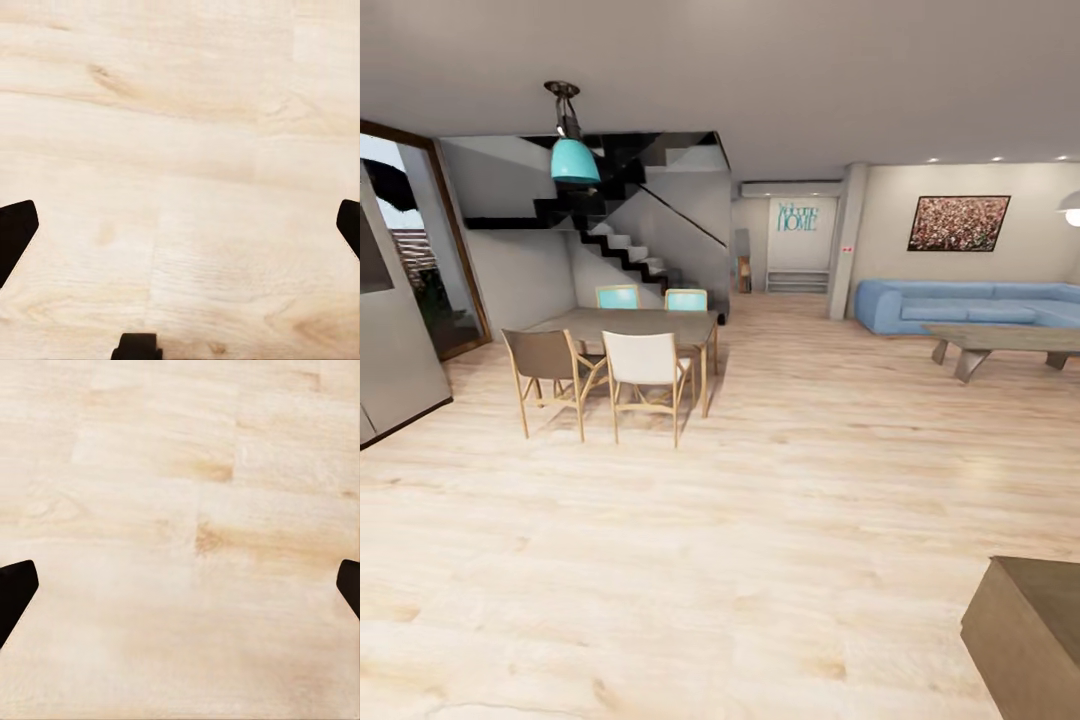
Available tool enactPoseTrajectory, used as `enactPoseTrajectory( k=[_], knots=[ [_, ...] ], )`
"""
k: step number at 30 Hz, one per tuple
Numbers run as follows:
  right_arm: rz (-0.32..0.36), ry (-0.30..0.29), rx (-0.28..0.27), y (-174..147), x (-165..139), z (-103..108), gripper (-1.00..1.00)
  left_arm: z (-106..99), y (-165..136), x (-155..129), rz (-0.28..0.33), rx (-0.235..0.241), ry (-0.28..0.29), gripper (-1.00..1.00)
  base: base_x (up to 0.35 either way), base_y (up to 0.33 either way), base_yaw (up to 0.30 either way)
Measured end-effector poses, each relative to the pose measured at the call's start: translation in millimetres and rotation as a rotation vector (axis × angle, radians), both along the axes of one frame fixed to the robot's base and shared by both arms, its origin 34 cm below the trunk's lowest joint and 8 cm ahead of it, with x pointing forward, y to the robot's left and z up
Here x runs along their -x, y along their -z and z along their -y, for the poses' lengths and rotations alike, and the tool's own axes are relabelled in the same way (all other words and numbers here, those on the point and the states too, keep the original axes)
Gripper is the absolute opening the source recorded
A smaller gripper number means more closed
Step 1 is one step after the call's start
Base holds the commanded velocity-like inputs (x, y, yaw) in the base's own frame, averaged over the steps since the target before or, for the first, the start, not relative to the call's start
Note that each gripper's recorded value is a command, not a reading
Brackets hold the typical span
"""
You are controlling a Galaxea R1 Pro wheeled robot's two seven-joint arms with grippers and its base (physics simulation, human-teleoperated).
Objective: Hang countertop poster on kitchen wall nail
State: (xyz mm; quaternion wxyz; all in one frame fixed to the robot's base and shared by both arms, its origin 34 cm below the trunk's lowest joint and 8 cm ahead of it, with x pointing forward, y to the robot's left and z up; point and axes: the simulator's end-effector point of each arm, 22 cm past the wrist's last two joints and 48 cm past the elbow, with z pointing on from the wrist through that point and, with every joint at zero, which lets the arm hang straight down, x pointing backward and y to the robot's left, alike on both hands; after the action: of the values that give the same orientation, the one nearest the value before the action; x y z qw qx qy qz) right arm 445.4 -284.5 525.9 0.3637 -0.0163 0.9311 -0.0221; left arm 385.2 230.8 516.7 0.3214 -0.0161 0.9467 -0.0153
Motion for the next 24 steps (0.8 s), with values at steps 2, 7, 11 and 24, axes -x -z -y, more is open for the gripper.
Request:
enactPoseTrajectory(
  k=[2,7,11,24],
  knots=[
    [-0.001,0.0,0.001,0.4,0.8,0.6,1.0,-0.1,0.0,0.0,0.0,0.0,0.0,1.0,0.334,0.0,0.015],
    [-0.002,-0.002,0.002,0.6,0.9,0.9,1.0,-0.2,0.0,0.0,0.0,0.0,0.0,1.0,0.334,0.0,0.005],
    [-0.002,-0.002,0.003,0.5,0.8,1.0,1.0,-0.1,0.0,0.0,0.0,0.0,0.0,1.0,0.314,0.0,0.053],
    [-0.002,-0.001,-0.004,1.2,0.9,-4.4,1.0,-0.1,0.3,-0.1,-0.001,0.0,0.0,1.0,0.052,0.0,0.259]
  ],
)
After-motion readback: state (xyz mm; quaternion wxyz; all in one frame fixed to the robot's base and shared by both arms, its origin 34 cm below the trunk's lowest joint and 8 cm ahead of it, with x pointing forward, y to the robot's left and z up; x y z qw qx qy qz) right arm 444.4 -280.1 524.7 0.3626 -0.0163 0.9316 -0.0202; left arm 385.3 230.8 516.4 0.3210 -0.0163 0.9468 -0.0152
